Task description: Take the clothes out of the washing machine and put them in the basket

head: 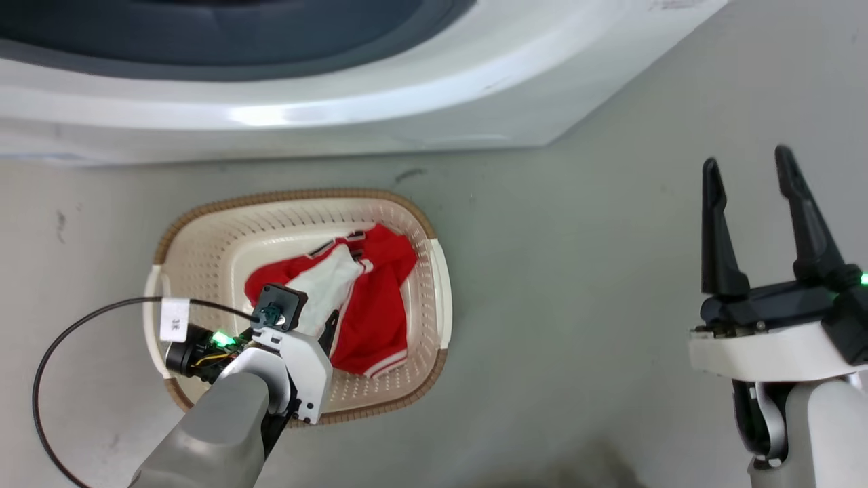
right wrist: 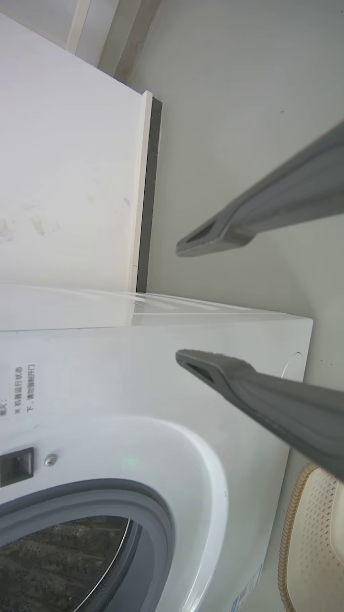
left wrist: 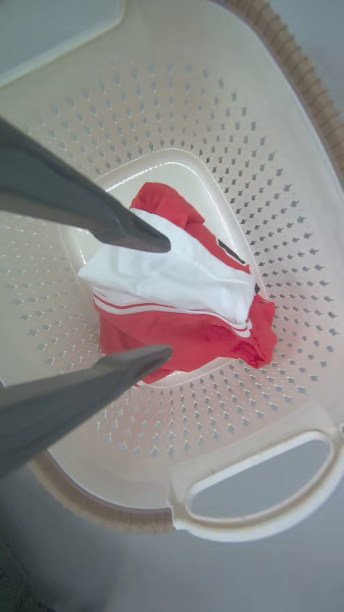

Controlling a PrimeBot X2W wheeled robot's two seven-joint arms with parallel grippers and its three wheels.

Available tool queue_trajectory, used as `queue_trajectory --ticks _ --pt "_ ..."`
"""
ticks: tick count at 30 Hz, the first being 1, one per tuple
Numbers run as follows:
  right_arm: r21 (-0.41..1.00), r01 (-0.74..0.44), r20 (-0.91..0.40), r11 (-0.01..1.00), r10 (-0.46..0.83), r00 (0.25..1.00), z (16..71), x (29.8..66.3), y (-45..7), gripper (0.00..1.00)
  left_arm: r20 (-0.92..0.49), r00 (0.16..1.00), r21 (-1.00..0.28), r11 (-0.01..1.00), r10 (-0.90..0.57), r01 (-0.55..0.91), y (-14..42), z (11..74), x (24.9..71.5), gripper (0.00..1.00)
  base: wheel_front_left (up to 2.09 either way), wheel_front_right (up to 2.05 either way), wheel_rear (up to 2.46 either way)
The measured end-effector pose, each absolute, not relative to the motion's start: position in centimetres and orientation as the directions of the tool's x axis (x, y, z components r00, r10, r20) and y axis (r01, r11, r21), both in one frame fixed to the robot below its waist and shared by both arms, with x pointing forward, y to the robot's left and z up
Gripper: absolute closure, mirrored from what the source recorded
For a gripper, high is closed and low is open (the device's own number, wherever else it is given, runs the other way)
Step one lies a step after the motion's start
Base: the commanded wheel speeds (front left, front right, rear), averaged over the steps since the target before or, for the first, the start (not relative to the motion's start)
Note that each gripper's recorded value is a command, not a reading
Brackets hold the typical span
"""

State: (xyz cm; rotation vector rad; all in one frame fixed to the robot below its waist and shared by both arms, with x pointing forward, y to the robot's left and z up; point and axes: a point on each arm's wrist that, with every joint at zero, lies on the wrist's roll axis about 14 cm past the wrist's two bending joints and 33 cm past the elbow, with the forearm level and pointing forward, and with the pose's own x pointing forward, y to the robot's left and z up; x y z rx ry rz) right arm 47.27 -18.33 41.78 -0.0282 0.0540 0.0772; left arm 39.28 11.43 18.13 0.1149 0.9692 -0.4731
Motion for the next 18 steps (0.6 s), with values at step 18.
queue_trajectory --ticks 18 --pt "-0.010 -0.102 0.066 0.995 0.102 0.993 48.7 42.8 -17.1 0.00 -0.381 0.899 -0.026 0.975 -0.215 0.222 13.5 35.1 44.2 0.00 0.00 0.00 0.00"
